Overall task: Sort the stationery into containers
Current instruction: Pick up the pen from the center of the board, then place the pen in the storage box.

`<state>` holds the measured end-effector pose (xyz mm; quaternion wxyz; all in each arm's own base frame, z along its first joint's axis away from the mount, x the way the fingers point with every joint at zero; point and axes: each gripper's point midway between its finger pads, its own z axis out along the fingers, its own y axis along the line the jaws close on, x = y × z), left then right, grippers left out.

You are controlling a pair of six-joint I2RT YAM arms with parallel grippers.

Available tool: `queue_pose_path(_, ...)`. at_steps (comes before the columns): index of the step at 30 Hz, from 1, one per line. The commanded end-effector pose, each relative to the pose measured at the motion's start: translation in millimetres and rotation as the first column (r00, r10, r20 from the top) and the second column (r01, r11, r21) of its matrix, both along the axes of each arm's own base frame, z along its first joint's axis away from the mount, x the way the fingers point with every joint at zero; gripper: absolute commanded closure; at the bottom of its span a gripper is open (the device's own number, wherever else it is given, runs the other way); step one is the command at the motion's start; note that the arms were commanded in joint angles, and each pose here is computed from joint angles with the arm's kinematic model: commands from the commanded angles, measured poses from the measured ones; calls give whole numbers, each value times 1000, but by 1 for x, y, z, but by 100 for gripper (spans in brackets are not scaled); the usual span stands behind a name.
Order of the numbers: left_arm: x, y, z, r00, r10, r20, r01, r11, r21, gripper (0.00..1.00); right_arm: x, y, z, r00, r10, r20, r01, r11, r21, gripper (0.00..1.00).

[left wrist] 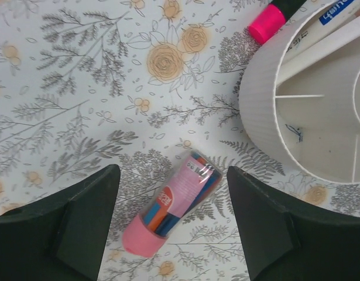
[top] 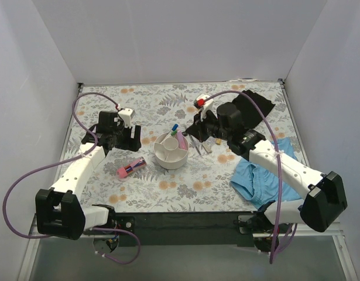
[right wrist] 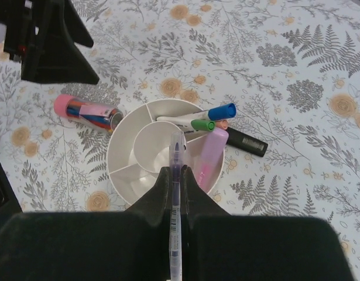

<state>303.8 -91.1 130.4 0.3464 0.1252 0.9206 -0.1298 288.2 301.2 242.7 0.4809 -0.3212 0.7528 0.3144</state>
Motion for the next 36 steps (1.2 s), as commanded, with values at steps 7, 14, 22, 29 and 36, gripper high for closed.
queue_pose_path(7,-13,39,20,991,110,71,-116,989,95,24,-25,66,25,907,148,393,-189,980,66,99)
queue_pose_path(14,-10,47,22,976,202,75,-207,976,67,25,-19,79,42,871,118,477,-181,979,89,99)
queue_pose_path(22,-6,50,15,975,213,68,-218,973,74,25,-7,80,36,907,45,418,-109,985,131,99)
queue_pose_path(29,-2,52,14,975,214,57,-218,973,80,25,-6,77,28,926,7,378,-77,982,170,99)
queue_pose_path(36,2,51,11,976,213,51,-216,973,80,26,-8,73,20,931,-1,364,-66,983,172,99)
